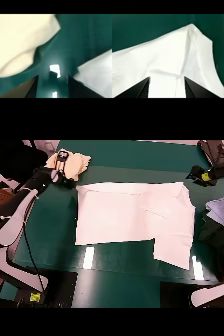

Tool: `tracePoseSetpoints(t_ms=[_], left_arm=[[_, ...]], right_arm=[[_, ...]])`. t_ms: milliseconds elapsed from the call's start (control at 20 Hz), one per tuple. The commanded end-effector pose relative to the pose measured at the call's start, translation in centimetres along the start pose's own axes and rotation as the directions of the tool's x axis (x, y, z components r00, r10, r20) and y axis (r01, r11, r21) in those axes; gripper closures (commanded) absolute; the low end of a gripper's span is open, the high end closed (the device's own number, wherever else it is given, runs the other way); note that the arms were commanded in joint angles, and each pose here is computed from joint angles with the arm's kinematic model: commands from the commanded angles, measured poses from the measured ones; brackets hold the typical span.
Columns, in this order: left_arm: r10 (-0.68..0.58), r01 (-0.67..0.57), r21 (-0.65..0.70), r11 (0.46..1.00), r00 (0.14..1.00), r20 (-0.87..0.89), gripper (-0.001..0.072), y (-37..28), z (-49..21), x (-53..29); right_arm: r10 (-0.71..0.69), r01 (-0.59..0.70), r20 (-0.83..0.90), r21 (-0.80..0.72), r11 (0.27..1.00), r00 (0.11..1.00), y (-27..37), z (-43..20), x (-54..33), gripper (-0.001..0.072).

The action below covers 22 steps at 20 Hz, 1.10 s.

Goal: Fold the shirts.

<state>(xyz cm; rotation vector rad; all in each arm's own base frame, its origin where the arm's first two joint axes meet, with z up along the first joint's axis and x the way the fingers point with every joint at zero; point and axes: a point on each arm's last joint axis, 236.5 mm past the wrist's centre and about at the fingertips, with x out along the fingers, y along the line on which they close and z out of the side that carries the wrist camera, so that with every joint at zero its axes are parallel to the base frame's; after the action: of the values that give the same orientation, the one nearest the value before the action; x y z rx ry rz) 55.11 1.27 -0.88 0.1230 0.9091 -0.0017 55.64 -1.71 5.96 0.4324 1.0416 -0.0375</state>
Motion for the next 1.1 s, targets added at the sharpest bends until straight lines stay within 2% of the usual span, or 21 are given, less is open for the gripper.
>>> tracePoseSetpoints(t_ms=[0, 150, 250, 400, 550, 700, 800, 900, 1000, 1050], left_arm=[[-0.087, 0.063, -0.204, 0.977, 0.990, -0.115, 0.0263, 1.3, -2.5, -1.7], [-0.299, 0.266, -0.255, 0.929, 0.949, -0.098, 0.0282, -2.1, -3.7, -5.1], [-0.392, 0.347, -0.228, 0.910, 0.899, -0.196, 0.0282, -4.6, -6.9, -7.9], [-0.588, 0.522, -0.278, 0.806, 0.762, -0.274, 0.0282, -9.7, -10.9, -12.4], [-0.627, 0.555, -0.293, 0.778, 0.716, -0.307, 0.0281, -11.2, -14.1, -14.6], [-0.704, 0.604, -0.361, 0.710, 0.599, -0.382, 0.0280, -13.4, -17.6, -16.6], [-0.706, 0.600, -0.371, 0.708, 0.595, -0.384, 0.0280, -13.6, -18.6, -16.1], [-0.700, 0.587, -0.383, 0.714, 0.603, -0.382, 0.0280, -13.6, -19.3, -15.4], [-0.703, 0.595, -0.376, 0.711, 0.606, -0.372, 0.0280, -13.7, -19.1, -15.3], [-0.709, 0.598, -0.381, 0.705, 0.605, -0.361, 0.0281, -13.9, -18.9, -15.3]], right_arm=[[0.018, -0.019, -0.039, -0.011, 1.000, 0.999, 0.4, -4.1, -3.2, 0.0227], [0.030, -0.030, -0.010, 0.071, 0.997, 0.999, -2.2, -9.5, -4.9, 0.0229], [0.067, -0.062, -0.035, 0.132, 0.989, 0.997, -3.9, -13.7, -5.7, 0.0236], [0.138, -0.120, -0.079, 0.199, 0.973, 0.987, -4.9, -18.4, -6.7, 0.0236], [0.176, -0.139, -0.123, 0.262, 0.955, 0.977, -6.5, -22.0, -8.0, 0.0236], [0.179, -0.109, -0.171, 0.357, 0.928, 0.969, -9.1, -26.4, -9.1, 0.0236], [0.172, -0.091, -0.169, 0.404, 0.910, 0.971, -10.9, -28.4, -9.5, 0.0236], [0.164, -0.110, -0.090, 0.431, 0.895, 0.982, -12.3, -27.7, -8.8, 0.0237], [0.248, -0.237, 0.036, 0.457, 0.857, 0.968, -11.6, -24.0, -7.4, 0.0237], [0.263, -0.260, 0.062, 0.473, 0.842, 0.963, -11.7, -22.7, -6.5, 0.0238]])
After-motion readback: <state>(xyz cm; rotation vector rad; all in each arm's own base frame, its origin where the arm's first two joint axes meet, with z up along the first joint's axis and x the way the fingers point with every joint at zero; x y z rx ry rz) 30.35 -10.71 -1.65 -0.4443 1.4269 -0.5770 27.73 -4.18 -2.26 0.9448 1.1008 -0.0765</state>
